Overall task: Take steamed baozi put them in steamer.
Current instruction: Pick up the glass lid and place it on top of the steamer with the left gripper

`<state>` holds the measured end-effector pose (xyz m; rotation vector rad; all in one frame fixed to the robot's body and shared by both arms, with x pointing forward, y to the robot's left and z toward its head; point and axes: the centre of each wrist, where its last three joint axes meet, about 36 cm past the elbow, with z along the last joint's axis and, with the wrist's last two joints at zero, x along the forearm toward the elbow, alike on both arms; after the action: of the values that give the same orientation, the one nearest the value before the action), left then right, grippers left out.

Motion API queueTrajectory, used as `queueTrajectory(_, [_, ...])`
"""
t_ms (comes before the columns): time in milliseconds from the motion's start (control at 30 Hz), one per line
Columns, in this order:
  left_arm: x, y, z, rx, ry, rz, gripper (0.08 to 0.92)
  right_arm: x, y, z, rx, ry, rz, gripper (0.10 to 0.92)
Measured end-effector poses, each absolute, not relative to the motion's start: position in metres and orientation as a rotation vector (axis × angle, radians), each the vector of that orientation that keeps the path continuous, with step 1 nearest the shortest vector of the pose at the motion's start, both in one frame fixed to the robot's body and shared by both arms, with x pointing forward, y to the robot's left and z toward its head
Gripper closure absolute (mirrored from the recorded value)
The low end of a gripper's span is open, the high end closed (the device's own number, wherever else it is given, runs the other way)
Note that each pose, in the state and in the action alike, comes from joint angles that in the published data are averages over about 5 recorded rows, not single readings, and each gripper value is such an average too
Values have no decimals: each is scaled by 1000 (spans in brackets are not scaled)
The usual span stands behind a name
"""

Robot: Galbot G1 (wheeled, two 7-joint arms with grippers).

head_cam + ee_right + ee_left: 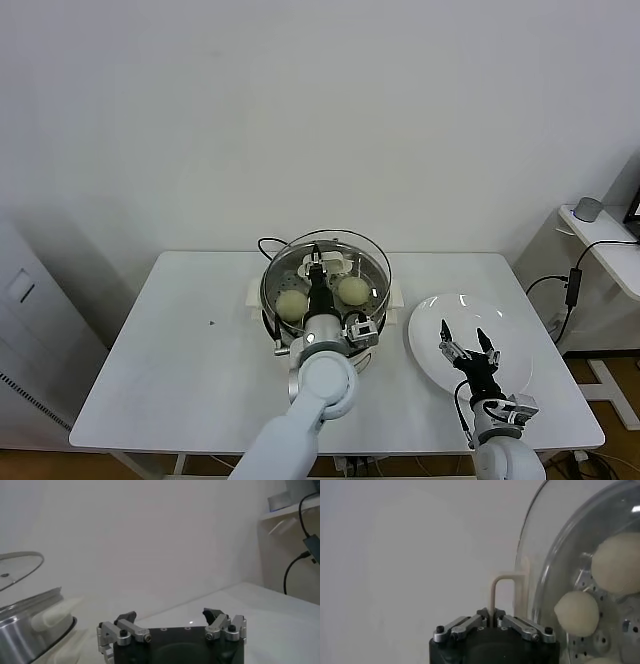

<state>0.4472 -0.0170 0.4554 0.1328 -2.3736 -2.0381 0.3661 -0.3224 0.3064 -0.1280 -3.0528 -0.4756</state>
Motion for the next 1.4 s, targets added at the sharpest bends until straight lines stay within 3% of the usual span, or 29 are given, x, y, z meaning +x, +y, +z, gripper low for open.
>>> queueTrajectory(600, [450,-21,439,156,-2260,-2154,879,366,-322,303,-130,-3052,-477,200])
queueTrajectory(1400, [450,-23,433,111,-2218,-2159,879,366,-320,302,-131,-3052,-477,200])
